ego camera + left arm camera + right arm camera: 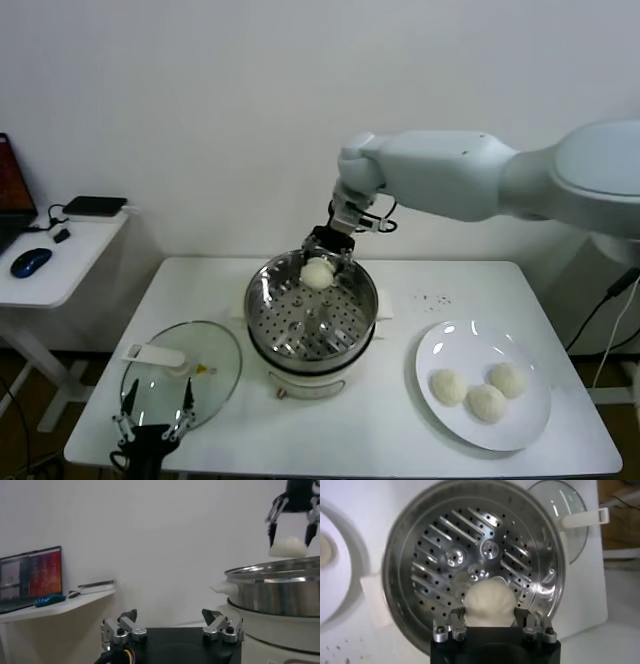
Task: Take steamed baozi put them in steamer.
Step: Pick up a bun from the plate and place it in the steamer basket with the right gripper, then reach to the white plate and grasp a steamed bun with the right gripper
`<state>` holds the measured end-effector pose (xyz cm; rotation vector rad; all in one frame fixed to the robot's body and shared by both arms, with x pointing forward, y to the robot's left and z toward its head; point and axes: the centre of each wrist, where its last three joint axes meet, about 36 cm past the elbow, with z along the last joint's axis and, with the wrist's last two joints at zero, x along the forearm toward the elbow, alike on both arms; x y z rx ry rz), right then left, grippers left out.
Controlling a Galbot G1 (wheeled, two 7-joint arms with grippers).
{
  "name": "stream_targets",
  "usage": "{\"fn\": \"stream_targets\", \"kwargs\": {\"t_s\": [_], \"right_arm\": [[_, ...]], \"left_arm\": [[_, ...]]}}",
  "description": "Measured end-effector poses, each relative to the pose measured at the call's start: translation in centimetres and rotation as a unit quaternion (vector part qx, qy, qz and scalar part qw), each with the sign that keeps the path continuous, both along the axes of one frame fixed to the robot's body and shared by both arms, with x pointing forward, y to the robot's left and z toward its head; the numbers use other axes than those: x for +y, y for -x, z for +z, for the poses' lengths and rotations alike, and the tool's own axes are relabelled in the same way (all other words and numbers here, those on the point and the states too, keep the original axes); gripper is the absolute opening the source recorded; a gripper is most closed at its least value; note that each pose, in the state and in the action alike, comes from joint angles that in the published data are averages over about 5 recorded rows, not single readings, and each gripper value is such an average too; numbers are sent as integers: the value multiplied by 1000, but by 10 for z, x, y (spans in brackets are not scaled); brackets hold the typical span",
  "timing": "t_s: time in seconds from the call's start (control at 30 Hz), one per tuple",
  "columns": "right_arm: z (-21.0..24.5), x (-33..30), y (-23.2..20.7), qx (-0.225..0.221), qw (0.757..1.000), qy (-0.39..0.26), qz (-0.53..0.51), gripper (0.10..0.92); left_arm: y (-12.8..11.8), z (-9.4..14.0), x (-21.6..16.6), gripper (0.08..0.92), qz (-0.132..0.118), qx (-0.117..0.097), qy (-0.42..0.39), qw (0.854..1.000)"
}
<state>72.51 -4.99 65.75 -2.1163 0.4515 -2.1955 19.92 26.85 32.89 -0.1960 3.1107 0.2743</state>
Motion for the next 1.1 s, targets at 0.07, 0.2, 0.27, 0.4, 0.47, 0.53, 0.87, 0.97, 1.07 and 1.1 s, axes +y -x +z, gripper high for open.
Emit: {"fn": "stream_targets", "kwargs": {"t_s": [0.07, 0.2, 0.27, 0.4, 0.47, 0.53, 0.87, 0.97, 1.07, 1.1], "right_arm": [[-8, 4, -4, 1, 1000, 4, 9, 670], [-23, 12, -10, 6, 1000, 12, 22, 670], [-30, 16, -12, 8, 1000, 14, 26, 670], [-42, 21, -16, 10, 999, 18, 30, 674], [-46, 23, -18, 8, 999, 19, 28, 690], [-47, 23, -20, 6, 1000, 17, 25, 729], [-19, 11, -27, 1, 1000, 7, 4, 822], [0, -1, -25, 15, 1000, -5, -6, 823], [24, -17, -18, 35, 999, -31, -16, 823], [32, -24, -15, 43, 998, -42, -21, 823]], "left_arm": [[0, 0, 0, 823, 1, 0, 0, 1000], [0, -1, 0, 823, 3, -1, 0, 1000], [0, -2, 0, 823, 3, 0, 1, 1000], [0, -3, 0, 823, 4, 0, 1, 1000], [-1, -4, 1, 823, 4, 0, 1, 1000], [-1, -4, 1, 823, 5, 0, 1, 1000], [-4, -3, 2, 823, 6, 0, 0, 1000], [-2, -1, 2, 823, 5, 1, -1, 1000], [-1, 0, 3, 823, 5, 3, -3, 1000], [0, 1, 3, 823, 4, 3, -3, 1000]]}}
